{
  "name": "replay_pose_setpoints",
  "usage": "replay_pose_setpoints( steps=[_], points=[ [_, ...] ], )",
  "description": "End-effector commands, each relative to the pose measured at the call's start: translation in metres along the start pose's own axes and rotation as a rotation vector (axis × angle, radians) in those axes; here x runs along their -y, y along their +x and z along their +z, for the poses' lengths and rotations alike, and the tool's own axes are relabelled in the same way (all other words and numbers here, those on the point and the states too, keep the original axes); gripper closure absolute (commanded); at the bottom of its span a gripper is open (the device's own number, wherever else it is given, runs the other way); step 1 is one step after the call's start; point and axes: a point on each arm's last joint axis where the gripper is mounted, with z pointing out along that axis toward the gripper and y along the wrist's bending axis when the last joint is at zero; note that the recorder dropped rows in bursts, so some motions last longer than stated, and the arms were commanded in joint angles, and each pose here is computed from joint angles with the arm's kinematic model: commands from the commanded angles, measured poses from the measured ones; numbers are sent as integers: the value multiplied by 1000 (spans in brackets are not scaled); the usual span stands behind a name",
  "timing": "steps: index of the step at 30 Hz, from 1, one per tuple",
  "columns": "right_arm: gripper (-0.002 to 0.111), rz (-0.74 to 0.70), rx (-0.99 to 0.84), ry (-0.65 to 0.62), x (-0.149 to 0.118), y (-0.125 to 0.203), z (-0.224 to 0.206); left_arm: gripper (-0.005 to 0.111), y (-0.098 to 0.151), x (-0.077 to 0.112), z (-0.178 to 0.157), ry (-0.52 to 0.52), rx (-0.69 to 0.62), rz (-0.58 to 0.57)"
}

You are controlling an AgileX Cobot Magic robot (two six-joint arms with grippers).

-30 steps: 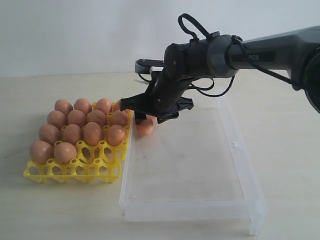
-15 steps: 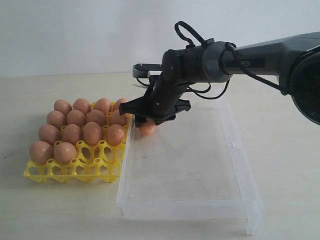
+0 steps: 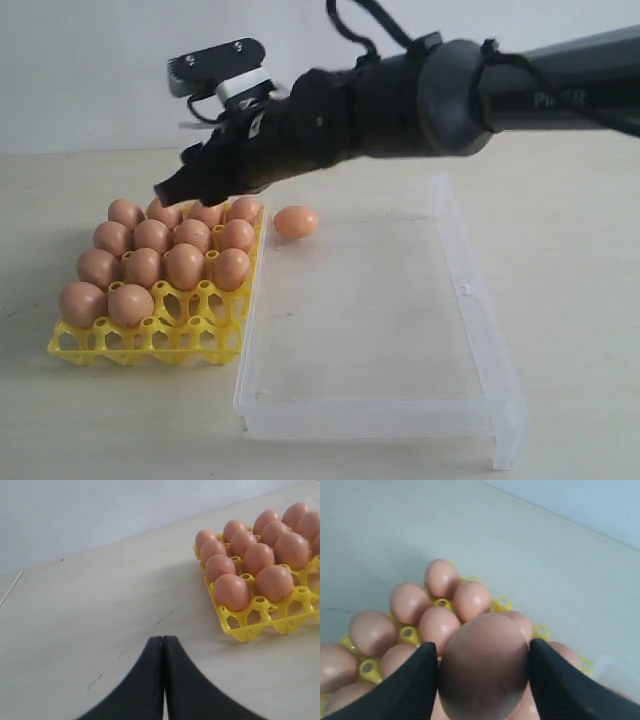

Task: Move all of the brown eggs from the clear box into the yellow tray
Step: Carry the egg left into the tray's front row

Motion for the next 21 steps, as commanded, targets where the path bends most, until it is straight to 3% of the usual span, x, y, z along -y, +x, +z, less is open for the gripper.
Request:
replay_pose_setpoints(
  steps=[1,7,21],
  points=[
    [108,-102,149,-17,-37,22,7,107,-2,0,-1,-1,18,-5],
    [108,-148,232,-81,-73,52,16,107,-2,0,-1,-1,18,-5],
    [108,-110,149,-108,-76,82,36,107,-2,0,-1,-1,18,-5]
  ],
)
